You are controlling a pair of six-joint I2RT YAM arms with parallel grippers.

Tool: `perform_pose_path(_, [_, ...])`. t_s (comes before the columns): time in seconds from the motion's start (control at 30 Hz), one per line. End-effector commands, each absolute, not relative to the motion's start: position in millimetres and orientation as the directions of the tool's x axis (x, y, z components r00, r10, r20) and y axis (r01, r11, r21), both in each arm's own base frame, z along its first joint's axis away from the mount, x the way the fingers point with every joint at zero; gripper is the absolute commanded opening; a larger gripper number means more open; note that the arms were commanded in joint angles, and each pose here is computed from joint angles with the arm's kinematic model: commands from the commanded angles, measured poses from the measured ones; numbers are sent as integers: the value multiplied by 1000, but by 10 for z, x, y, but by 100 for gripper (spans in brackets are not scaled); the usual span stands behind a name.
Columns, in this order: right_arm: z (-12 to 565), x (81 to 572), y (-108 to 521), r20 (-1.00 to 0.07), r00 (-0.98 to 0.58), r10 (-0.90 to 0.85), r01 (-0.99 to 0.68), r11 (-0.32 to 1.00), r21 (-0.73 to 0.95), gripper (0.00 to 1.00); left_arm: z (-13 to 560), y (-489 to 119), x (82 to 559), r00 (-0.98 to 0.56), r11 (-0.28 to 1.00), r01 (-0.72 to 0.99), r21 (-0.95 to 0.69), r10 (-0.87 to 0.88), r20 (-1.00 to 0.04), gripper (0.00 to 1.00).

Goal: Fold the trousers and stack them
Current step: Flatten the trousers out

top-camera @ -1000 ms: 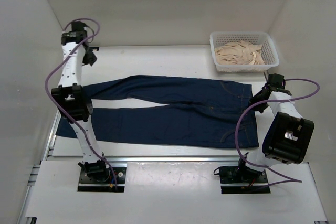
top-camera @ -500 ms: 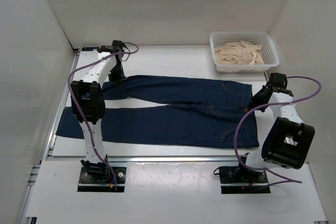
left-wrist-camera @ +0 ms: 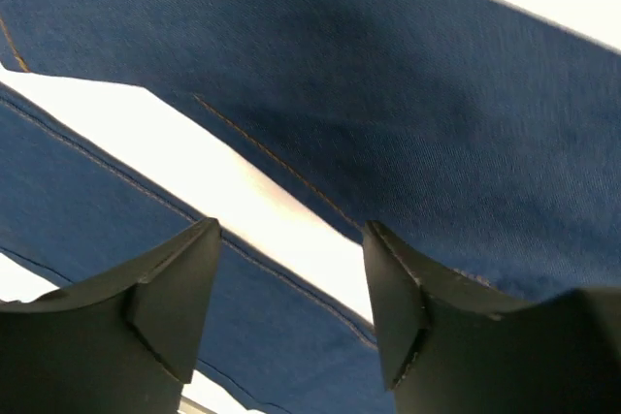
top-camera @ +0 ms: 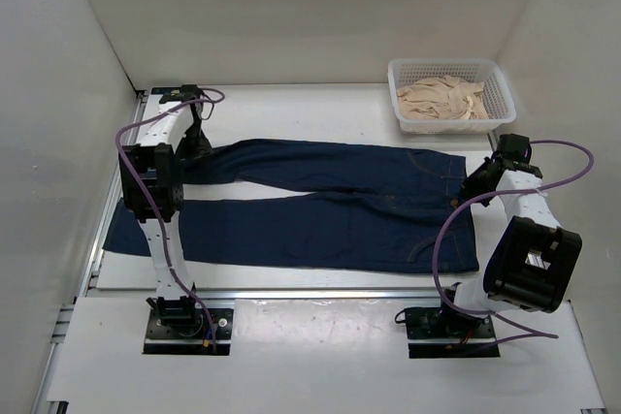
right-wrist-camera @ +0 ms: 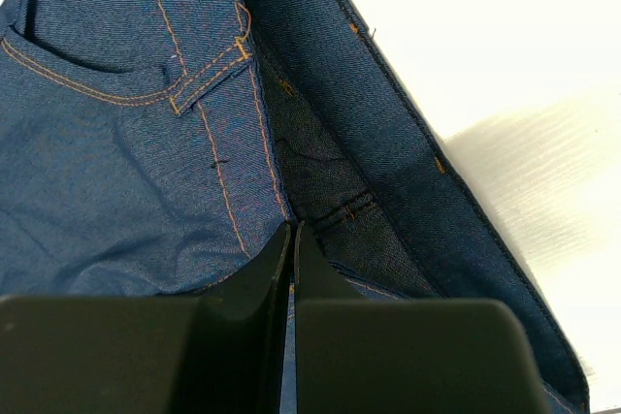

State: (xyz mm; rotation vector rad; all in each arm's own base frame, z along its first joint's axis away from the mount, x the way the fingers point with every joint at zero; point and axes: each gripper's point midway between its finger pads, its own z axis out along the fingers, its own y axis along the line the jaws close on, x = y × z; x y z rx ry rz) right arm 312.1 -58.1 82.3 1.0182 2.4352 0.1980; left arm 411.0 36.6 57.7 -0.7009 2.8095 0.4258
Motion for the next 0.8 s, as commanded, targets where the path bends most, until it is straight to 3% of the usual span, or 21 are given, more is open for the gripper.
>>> perform_pose_path(0.0, [994, 3250, -614, -423, -590, 688, 600, 724, 340, 0, 666, 491, 4303, -832, 826, -525, 206, -447, -329, 72])
perform_pose_path(0.1, [994, 3250, -614, -423, -590, 688, 600, 724, 340, 0, 718, 590, 4332, -820, 802, -543, 249, -444, -360, 89])
perform_pose_path(0.17, [966, 3249, -614, -416, -594, 689, 603, 723, 337, 0, 757, 668, 4371, -818, 789, -546, 281, -428, -385, 89])
perform_pose_path(0.4, [943, 3273, -605, -405, -599, 691, 602, 722, 340, 0, 643, 804, 4119, -864, 746, -499, 440, -394, -312, 86])
perform_pose_path(0.57, [958, 3319, -603, -408, -598, 690, 595, 723, 350, 0, 517, 847, 4057, -863, 708, -505, 493, -396, -314, 87])
perform_pose_path(0.77, [959, 3319, -603, -408, -598, 690, 595, 723, 350, 0, 637, 957, 4247, -828, 647, -559, 519, -402, -391, 87])
